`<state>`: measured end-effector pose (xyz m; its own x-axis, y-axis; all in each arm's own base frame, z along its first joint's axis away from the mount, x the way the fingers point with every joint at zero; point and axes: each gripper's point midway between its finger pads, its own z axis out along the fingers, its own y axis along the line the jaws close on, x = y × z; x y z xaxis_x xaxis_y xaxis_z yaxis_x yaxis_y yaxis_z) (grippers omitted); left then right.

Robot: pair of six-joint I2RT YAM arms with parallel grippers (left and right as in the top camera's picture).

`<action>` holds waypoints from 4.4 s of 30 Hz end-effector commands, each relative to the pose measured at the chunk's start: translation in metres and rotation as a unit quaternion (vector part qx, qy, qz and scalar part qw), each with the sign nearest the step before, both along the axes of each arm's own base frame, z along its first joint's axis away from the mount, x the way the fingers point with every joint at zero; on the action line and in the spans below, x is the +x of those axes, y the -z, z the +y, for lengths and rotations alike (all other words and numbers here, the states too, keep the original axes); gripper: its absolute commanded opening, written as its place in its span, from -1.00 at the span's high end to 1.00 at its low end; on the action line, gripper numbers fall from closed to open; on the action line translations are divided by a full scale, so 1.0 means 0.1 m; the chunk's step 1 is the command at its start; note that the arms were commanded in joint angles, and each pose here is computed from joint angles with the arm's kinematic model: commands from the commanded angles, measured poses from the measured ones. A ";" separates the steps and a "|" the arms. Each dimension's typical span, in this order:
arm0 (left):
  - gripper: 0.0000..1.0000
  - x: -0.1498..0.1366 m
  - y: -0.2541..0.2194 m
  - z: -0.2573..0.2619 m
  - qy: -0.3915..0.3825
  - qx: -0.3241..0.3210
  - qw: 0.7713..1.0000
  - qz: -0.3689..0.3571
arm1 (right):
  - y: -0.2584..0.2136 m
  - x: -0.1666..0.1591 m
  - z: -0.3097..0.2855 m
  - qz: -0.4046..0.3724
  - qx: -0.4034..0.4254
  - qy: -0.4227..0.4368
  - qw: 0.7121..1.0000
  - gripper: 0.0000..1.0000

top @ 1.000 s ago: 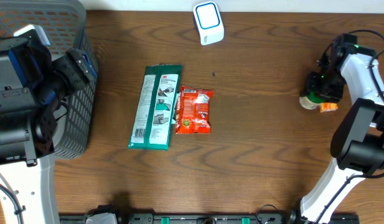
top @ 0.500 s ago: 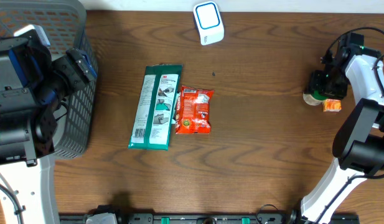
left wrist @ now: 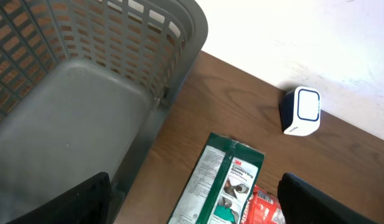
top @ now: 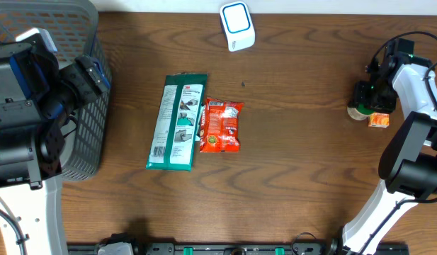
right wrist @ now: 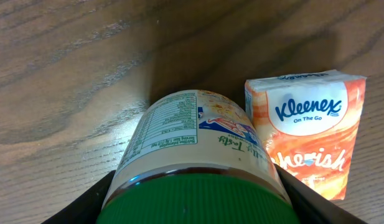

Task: Scan the item barcode

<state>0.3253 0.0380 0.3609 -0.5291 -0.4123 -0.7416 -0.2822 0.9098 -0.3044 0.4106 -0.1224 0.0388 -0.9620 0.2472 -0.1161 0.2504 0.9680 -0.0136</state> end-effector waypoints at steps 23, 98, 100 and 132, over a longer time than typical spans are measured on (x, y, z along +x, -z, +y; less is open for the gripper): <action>-0.71 0.00 0.00 0.00 0.003 0.002 1.000 0.001 | -0.34 0.09 0.08 -0.023 0.024 -0.006 0.999 -0.75; -0.71 0.00 0.00 0.00 0.003 0.002 1.000 0.001 | -0.64 -0.47 3.99 -0.125 0.176 -0.315 0.924 0.42; -0.71 0.00 0.00 0.00 0.003 0.002 1.000 0.001 | -0.52 -0.51 4.06 -0.114 0.175 -0.323 0.923 0.61; -0.71 0.00 0.00 0.00 0.003 0.002 1.000 0.001 | -0.02 -0.58 2.84 0.030 0.039 -0.221 0.974 0.83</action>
